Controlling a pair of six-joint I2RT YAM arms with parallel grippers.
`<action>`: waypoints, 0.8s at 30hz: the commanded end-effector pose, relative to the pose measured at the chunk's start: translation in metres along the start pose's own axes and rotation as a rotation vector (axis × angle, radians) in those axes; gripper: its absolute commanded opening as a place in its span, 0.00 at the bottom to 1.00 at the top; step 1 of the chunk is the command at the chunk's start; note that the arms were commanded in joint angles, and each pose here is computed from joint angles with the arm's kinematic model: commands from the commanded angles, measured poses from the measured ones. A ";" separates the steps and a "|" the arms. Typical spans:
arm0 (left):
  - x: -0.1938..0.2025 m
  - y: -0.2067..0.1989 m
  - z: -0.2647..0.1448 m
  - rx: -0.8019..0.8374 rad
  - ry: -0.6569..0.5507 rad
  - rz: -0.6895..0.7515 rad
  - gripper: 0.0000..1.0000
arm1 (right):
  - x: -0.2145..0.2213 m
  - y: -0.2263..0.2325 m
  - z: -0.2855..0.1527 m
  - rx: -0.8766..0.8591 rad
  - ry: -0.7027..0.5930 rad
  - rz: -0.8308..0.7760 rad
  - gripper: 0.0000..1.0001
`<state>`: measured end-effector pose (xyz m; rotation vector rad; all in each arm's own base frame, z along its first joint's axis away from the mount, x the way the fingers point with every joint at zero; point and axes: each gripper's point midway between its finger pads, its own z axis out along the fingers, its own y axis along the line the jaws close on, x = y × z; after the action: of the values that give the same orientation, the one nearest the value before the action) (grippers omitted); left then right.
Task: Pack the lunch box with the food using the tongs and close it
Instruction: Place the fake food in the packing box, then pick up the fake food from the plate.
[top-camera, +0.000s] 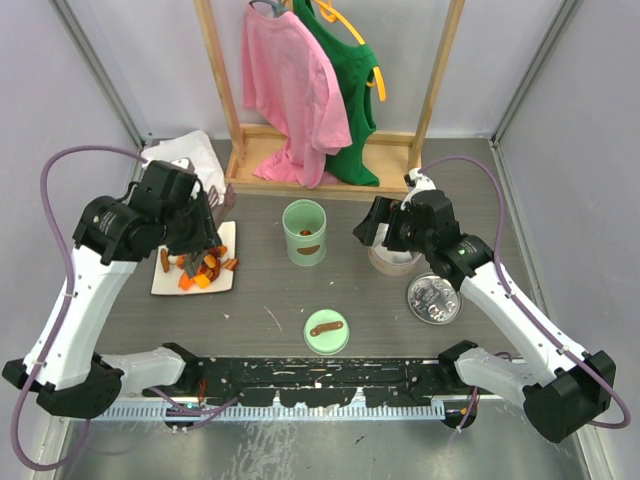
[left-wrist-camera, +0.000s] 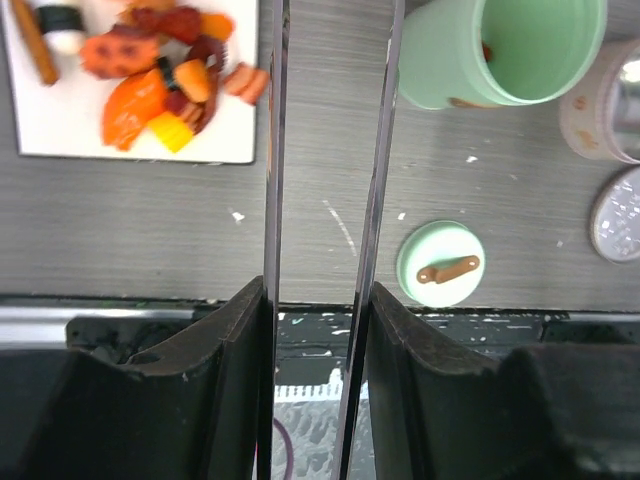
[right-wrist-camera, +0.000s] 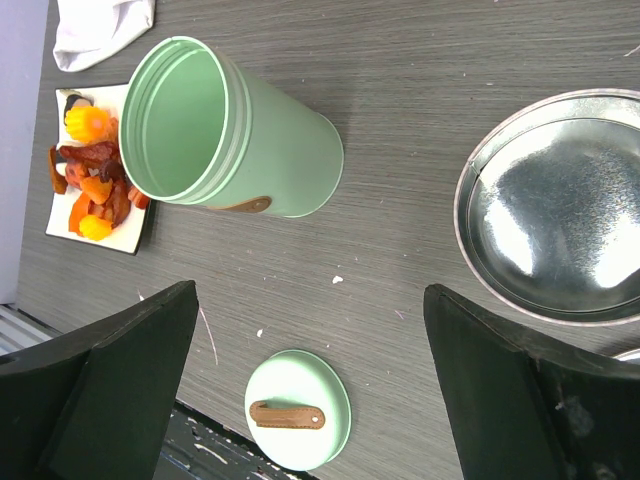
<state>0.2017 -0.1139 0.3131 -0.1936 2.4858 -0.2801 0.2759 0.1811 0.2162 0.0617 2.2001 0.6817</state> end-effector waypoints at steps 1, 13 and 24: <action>0.010 0.033 0.002 -0.112 0.012 -0.036 0.40 | -0.019 0.013 -0.009 -0.037 -0.057 -0.008 1.00; 0.051 0.091 0.024 -0.258 0.135 -0.119 0.41 | -0.022 0.015 -0.011 -0.040 -0.060 -0.022 1.00; 0.043 0.094 0.051 -0.228 0.182 -0.143 0.42 | -0.020 0.013 -0.011 -0.036 -0.054 -0.033 1.00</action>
<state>0.1740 -0.0351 0.2241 -0.5029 2.7170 -0.0134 0.2741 0.1797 0.2144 0.0455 2.2107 0.6687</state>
